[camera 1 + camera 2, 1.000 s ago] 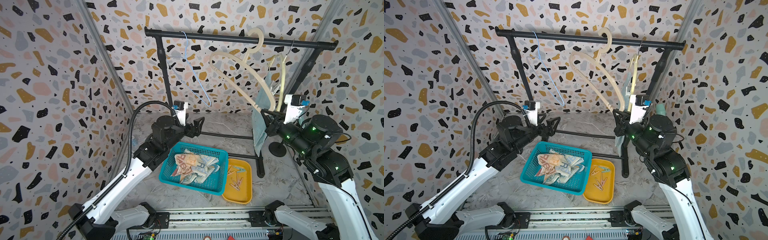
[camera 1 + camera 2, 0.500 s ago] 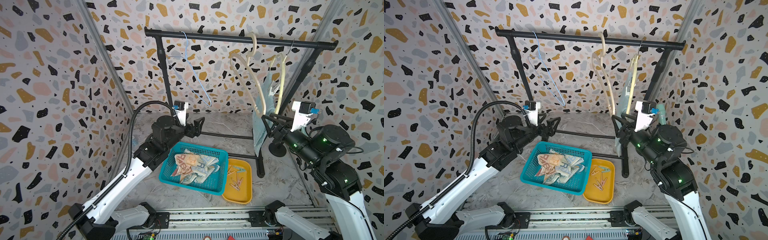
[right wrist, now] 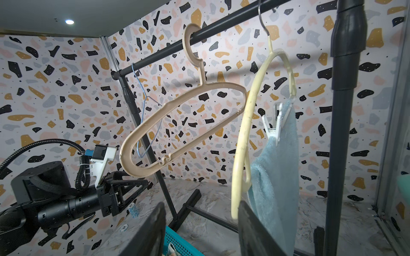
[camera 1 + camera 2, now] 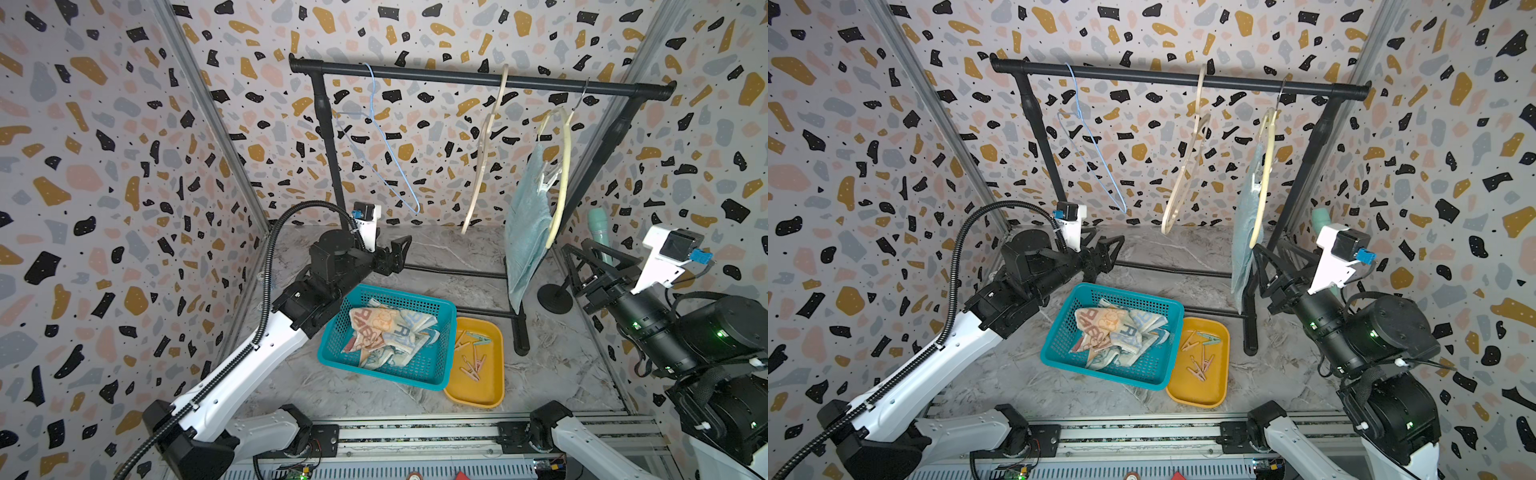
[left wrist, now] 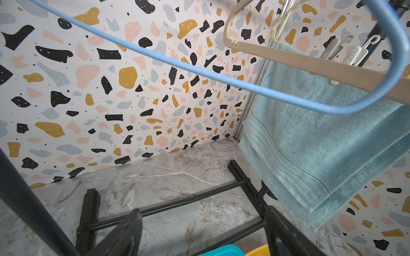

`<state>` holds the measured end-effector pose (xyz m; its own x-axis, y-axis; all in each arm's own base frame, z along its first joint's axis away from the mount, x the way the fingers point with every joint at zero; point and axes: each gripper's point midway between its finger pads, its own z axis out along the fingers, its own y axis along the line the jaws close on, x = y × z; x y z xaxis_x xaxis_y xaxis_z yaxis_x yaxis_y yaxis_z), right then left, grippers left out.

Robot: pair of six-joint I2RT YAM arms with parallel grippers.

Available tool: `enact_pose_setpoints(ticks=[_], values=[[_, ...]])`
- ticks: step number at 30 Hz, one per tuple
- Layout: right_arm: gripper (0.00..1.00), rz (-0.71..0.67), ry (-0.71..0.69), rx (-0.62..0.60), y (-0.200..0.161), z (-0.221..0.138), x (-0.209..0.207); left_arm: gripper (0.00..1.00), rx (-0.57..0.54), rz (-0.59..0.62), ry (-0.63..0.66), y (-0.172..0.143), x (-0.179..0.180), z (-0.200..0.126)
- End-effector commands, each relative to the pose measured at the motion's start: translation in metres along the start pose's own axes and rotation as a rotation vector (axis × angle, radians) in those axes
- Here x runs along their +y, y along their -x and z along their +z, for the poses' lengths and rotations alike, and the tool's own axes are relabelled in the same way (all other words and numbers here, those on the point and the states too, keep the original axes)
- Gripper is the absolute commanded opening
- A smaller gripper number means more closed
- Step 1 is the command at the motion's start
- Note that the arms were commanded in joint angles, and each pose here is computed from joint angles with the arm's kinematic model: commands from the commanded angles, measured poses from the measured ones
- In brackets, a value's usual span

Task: Remove the clothespins securing towels to the hanger
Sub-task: Pick up the hanger from the clothesline.

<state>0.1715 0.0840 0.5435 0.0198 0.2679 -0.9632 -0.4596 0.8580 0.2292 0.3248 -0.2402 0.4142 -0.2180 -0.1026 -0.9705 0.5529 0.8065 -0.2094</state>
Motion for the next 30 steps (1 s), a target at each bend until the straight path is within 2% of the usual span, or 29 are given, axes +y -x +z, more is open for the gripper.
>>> enact_pose_setpoints(ticks=[1,14,19,22,26,30], values=[[0.51,-0.021,-0.017,-0.023,0.012,-0.002,-0.001,0.86,-0.069,0.011,-0.007,0.026,-0.003,-0.007],[0.51,-0.036,-0.174,-0.057,0.034,0.015,-0.024,0.86,-0.071,0.002,-0.021,0.021,-0.004,-0.012],[0.57,-0.044,-0.204,-0.022,0.029,0.038,-0.03,0.86,-0.074,0.002,-0.036,0.019,-0.006,-0.013],[0.57,-0.052,-0.242,-0.007,0.026,0.051,-0.037,0.86,-0.075,-0.002,-0.049,0.018,-0.008,-0.015],[0.5,-0.072,-0.316,0.006,0.02,0.062,-0.051,0.86,-0.08,-0.012,-0.065,0.016,-0.01,-0.016],[0.41,-0.09,-0.329,0.026,0.014,0.072,-0.054,0.86,-0.081,-0.013,-0.071,0.016,-0.011,-0.018]])
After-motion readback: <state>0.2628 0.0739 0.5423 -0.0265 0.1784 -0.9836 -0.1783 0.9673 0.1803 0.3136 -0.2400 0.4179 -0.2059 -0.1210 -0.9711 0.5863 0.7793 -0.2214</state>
